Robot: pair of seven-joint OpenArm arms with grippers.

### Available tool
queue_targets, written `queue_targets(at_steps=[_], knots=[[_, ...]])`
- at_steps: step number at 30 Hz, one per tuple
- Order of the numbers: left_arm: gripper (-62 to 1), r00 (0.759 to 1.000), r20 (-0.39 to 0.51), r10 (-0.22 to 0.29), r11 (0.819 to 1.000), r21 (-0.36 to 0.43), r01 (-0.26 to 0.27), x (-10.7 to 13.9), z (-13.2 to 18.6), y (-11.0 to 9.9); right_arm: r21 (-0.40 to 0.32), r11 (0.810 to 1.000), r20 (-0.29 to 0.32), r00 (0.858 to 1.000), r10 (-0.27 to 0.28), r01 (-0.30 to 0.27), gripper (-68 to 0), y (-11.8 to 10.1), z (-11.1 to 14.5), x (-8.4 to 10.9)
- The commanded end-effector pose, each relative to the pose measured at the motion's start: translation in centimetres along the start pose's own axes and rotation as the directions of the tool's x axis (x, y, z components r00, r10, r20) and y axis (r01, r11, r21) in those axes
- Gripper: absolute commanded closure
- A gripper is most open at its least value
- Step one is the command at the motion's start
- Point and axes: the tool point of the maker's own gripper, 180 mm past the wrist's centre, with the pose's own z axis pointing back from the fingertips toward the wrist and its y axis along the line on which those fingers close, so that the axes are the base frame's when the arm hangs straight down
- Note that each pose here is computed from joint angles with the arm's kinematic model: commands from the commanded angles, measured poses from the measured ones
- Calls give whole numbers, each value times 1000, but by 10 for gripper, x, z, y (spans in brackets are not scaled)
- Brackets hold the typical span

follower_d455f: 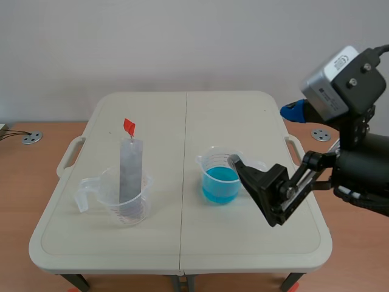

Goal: Hold the metal plate by the orange handle, dip it into the blue solution, take it out and point at it, then put the plate back in the beaker on the left.
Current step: 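Lift the metal plate out of the left beaker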

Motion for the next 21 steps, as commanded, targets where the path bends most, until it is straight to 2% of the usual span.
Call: queue_targets(at_steps=[1,10,14,19,21], knots=[[-19,1000,15,12,1000,-2,-12,4,3,-2,0,1000,23,1000,-6,6,-663,-4,-6,4],[-19,999,-41,-10,1000,26,12,-8,19,1,34,998,50,997,-51,50,-663,3,-43,2],[-19,998,-61,-18,998,58,21,-13,23,5,59,998,70,997,-31,27,-663,12,-58,9],[-19,994,-99,-56,996,59,62,-21,28,3,110,994,87,996,-14,5,-663,31,-75,18],[-19,993,-103,-49,997,50,55,-22,31,-1,123,992,91,996,-15,4,-663,37,-81,21]])
